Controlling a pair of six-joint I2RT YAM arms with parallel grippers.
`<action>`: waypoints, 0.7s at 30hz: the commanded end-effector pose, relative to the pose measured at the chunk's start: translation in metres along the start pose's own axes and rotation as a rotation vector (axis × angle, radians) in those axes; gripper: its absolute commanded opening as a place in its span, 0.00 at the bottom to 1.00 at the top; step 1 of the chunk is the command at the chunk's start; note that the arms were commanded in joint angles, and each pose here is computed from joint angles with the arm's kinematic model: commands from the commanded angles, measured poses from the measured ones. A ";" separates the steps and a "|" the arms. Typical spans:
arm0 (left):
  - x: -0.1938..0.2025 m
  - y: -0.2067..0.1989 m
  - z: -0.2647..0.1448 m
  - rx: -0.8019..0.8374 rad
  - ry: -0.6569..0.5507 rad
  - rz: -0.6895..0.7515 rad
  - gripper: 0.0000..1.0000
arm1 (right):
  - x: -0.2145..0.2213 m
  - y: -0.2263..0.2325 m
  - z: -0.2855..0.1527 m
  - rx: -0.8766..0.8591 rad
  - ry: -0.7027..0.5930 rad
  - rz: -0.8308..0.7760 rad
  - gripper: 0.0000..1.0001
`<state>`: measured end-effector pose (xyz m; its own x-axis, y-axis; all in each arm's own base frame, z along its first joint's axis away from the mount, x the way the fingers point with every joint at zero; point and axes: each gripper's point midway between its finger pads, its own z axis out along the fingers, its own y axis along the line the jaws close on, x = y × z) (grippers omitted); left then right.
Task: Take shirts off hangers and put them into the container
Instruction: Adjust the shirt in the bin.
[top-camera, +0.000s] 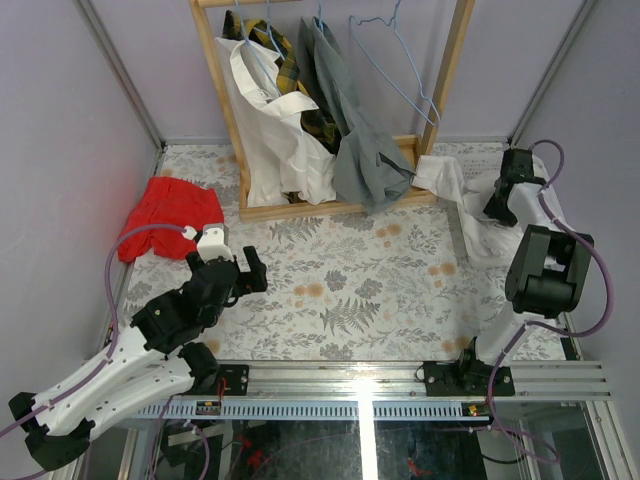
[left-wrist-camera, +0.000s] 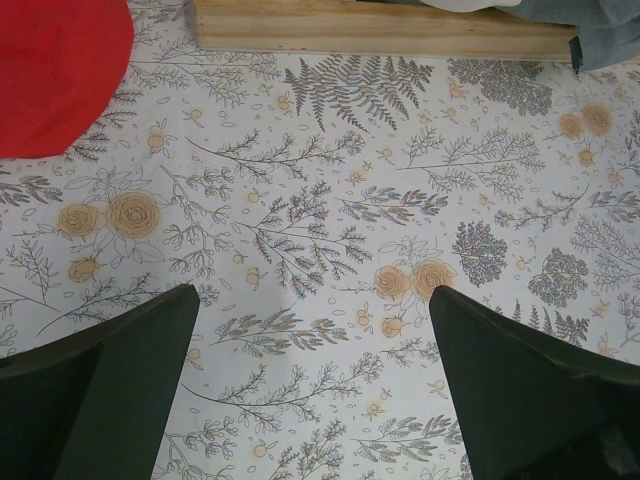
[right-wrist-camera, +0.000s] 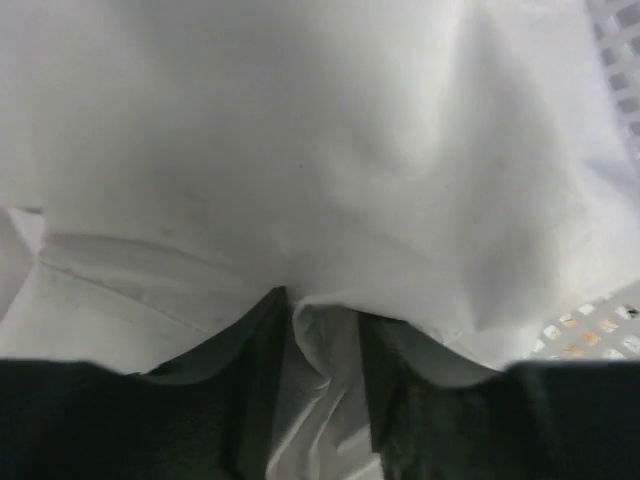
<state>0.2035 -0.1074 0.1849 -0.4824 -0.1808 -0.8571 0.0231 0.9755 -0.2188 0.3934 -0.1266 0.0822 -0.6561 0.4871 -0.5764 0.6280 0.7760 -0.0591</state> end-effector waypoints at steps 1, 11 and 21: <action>-0.011 -0.005 0.002 0.014 -0.041 -0.024 1.00 | -0.082 0.007 -0.072 -0.077 -0.201 0.020 0.48; -0.010 -0.006 0.003 0.018 -0.036 -0.020 1.00 | -0.105 0.112 -0.121 -0.511 -0.283 0.011 0.60; -0.012 -0.004 0.002 0.014 -0.045 -0.028 1.00 | -0.071 0.209 -0.091 -0.600 -0.186 0.013 0.59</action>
<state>0.2044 -0.1067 0.1840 -0.4854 -0.1824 -0.8551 0.0177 0.9757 -0.2182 0.5150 0.0117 0.1633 -0.6010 0.4087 -0.6868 0.2851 0.9125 0.2935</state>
